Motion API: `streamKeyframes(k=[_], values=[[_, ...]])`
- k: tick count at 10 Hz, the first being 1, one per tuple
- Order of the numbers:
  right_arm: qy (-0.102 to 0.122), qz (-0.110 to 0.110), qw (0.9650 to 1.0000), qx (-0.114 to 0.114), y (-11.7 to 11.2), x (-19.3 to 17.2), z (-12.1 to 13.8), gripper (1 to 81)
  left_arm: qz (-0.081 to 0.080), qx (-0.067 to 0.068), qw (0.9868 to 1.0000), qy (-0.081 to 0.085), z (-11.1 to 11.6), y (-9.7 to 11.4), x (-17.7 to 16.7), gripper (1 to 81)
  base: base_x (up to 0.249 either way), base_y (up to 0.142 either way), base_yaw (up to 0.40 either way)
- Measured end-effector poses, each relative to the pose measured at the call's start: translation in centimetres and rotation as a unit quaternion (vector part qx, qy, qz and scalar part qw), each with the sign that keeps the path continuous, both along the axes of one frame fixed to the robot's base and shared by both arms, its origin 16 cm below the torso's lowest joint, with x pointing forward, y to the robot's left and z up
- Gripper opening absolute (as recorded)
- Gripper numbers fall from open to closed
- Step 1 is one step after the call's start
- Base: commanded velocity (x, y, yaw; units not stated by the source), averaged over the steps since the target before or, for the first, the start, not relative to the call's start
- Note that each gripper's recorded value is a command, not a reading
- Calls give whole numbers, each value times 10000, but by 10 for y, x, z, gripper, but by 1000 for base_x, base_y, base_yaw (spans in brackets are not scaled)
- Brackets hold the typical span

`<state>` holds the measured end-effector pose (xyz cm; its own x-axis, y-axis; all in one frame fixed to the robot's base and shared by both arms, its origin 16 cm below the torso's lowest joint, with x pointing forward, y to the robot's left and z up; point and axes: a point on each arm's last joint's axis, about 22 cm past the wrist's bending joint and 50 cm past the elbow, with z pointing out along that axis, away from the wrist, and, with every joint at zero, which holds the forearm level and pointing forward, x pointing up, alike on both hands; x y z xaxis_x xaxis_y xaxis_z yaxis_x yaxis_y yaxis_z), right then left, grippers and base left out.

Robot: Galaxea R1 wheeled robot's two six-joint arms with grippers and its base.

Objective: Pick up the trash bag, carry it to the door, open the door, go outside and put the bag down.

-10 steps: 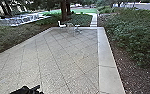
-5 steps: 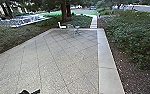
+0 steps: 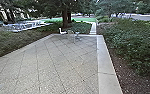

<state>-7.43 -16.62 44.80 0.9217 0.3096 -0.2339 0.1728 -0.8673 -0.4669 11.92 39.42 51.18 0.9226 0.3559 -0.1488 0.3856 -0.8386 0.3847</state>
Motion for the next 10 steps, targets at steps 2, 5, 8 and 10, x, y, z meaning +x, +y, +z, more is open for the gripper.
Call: streamKeyframes(k=[2,5,8,10], values=[[-33,-171,9998,-16,0,-1,0,811,-476,-6,9985,252,-34,-49,-59,811,0,0,0],[-61,-603,9981,-56,0,-15,2,811,-1331,5,9910,165,-67,-126,-106,811,0,0,0],[-273,-663,9974,-51,1,-1,1,811,-1659,39,9861,44,-77,-157,-151,811,0,0,0],[-634,-673,9957,-45,4,25,-2,811,-1698,249,9844,-401,-84,-182,-147,811,0,0,0]])
